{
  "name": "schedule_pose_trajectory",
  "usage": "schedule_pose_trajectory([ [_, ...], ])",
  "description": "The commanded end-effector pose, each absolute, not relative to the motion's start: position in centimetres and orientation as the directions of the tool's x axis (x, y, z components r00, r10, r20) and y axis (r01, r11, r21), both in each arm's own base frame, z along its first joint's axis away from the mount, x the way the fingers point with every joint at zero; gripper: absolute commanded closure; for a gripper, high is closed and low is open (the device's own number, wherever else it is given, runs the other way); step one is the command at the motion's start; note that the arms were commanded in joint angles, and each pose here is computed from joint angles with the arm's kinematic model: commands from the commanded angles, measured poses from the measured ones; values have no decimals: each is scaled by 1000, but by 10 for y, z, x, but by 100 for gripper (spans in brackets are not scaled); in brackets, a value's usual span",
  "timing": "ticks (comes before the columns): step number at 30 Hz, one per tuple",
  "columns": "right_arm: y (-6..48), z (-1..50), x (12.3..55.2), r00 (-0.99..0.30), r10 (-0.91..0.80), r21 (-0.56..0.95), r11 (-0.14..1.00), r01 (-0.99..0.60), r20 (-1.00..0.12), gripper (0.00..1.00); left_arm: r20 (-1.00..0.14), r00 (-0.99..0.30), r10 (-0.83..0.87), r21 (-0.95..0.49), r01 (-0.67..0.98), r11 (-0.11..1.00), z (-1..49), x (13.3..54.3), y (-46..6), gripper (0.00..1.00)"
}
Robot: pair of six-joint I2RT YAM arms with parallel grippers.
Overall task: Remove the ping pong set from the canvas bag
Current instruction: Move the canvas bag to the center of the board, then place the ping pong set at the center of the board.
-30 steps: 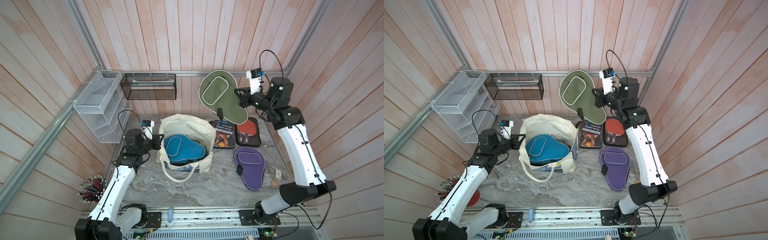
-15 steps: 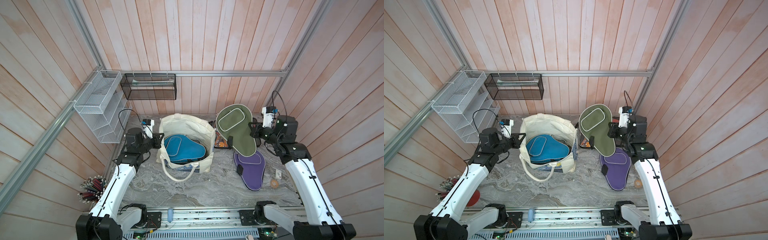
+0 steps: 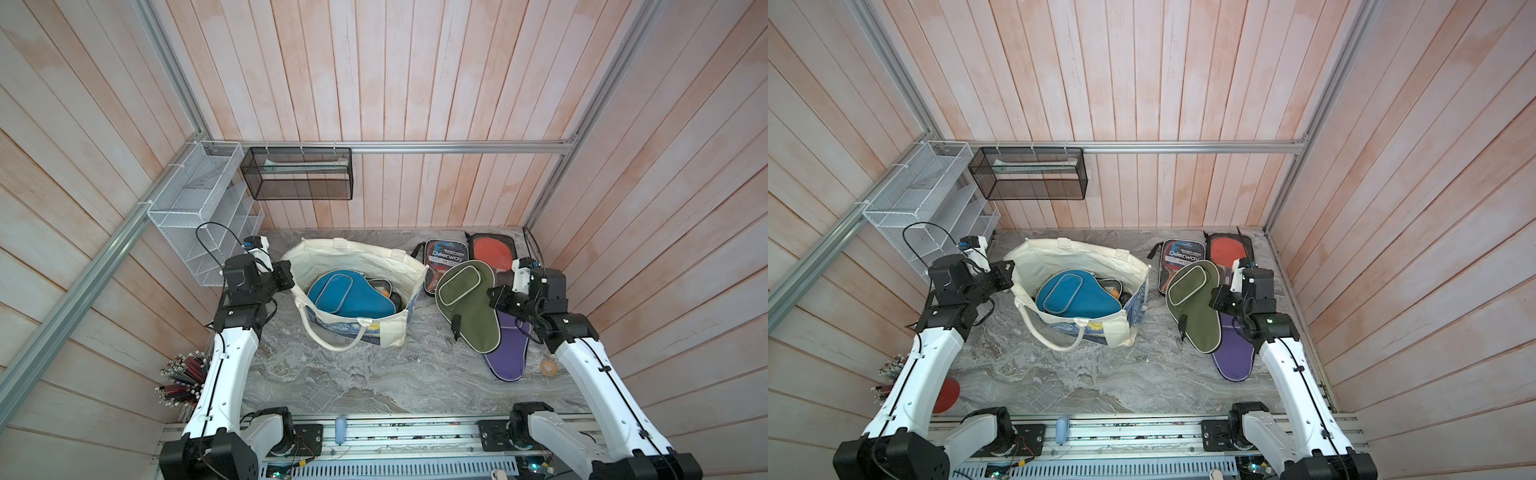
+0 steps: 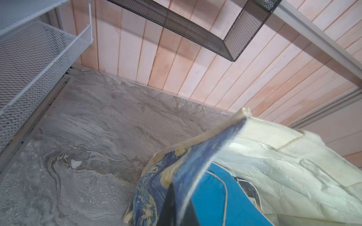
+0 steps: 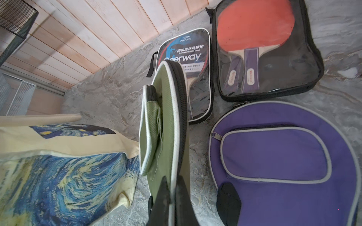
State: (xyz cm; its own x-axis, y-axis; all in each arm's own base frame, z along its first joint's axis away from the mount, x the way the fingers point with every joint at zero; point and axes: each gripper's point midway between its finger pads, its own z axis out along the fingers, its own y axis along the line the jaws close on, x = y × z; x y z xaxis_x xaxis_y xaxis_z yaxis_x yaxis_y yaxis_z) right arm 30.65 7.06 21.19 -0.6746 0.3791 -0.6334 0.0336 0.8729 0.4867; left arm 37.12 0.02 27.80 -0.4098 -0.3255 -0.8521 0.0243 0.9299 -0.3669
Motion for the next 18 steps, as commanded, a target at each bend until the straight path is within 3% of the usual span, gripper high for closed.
schedule_pose_trajectory([
  [1,86,212,304,-673,401,539,842,4,-622,100,-942,-162,-295,-302,20,953,357,370,19,100],
  [7,110,185,294,-705,402,563,827,5,-584,100,-946,-145,-290,-293,-5,956,360,364,26,100],
  [14,131,163,294,-713,417,609,793,-18,-564,100,-929,-208,-305,-346,199,917,348,365,-11,100],
  [18,138,139,289,-732,434,634,774,5,-525,100,-917,-247,-314,-370,230,900,337,365,-19,100],
])
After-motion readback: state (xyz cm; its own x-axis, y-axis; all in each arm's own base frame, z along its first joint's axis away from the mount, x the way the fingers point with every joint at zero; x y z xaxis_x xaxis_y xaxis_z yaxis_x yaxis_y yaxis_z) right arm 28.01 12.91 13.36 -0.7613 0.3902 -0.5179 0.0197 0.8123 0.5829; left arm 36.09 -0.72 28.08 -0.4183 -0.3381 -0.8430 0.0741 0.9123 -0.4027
